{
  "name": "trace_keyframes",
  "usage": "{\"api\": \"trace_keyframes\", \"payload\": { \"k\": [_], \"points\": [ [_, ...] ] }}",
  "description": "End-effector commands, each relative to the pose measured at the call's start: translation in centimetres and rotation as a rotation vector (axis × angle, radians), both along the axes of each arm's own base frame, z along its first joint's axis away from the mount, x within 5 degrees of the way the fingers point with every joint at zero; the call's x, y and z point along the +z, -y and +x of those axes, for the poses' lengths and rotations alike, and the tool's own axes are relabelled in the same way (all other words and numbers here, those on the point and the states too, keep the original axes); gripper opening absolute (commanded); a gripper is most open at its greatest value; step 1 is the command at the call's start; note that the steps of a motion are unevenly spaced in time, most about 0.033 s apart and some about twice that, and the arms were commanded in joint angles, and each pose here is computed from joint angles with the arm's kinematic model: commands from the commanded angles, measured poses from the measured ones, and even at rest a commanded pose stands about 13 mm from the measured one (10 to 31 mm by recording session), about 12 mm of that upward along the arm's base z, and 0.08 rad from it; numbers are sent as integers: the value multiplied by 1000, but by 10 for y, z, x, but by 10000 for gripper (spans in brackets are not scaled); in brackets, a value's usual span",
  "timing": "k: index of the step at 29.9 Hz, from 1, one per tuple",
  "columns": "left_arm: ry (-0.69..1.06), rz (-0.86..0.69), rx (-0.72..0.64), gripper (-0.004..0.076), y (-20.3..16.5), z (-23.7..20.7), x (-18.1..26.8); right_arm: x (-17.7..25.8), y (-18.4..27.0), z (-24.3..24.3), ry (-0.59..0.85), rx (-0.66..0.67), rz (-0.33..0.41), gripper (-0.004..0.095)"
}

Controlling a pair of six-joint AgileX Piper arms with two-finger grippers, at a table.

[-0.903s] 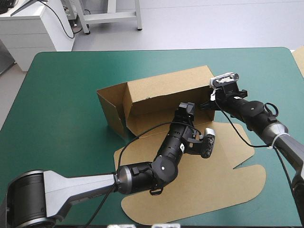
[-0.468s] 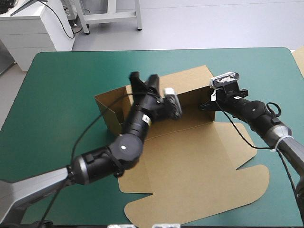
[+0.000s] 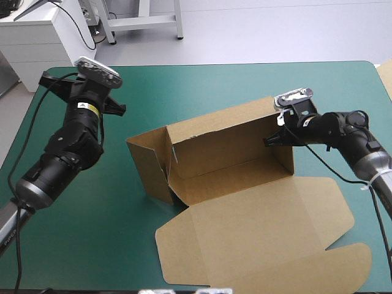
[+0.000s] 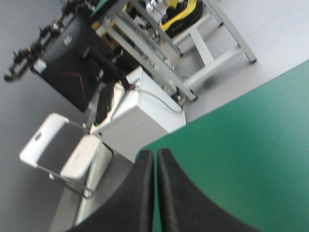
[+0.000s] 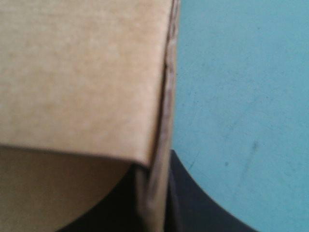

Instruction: Fold the box

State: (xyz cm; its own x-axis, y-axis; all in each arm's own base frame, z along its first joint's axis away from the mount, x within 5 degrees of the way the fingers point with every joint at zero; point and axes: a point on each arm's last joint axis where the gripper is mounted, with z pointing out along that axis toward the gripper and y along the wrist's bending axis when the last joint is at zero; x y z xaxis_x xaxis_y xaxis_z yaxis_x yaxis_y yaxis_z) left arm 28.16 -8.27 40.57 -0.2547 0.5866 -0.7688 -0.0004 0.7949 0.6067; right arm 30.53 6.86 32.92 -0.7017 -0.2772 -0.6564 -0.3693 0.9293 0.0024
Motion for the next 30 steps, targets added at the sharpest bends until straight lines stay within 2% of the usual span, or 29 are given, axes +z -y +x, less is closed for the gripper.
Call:
{"api": "trace_keyframes", "payload": {
  "k": [1, 6, 13, 20, 23, 25, 30],
  "points": [
    [-8, -155, 64, 6, -30, -2, 12, 38, 3, -8, -49, -31, -3, 1],
    [-93, -337, 203, 6, -69, 2, 1, 40, -1, 9, -133, -55, 11, 1],
    [-267, -457, 214, 6, -87, -1, -14, -4, -10, 51, -330, -66, -11, 0],
    [-427, -493, 185, 6, -84, -7, -26, -24, -16, 86, -357, -81, -3, 4],
    [-458, -512, 185, 6, -82, -9, -28, -26, -19, 95, -327, -84, 16, 8],
    [-466, -529, 182, 6, -81, -9, -29, -26, -20, 99, -298, -88, 28, 35],
    [-486, -567, 157, 6, -77, -9, -30, -21, -20, 104, -236, -83, 31, 265]
  ]
}}
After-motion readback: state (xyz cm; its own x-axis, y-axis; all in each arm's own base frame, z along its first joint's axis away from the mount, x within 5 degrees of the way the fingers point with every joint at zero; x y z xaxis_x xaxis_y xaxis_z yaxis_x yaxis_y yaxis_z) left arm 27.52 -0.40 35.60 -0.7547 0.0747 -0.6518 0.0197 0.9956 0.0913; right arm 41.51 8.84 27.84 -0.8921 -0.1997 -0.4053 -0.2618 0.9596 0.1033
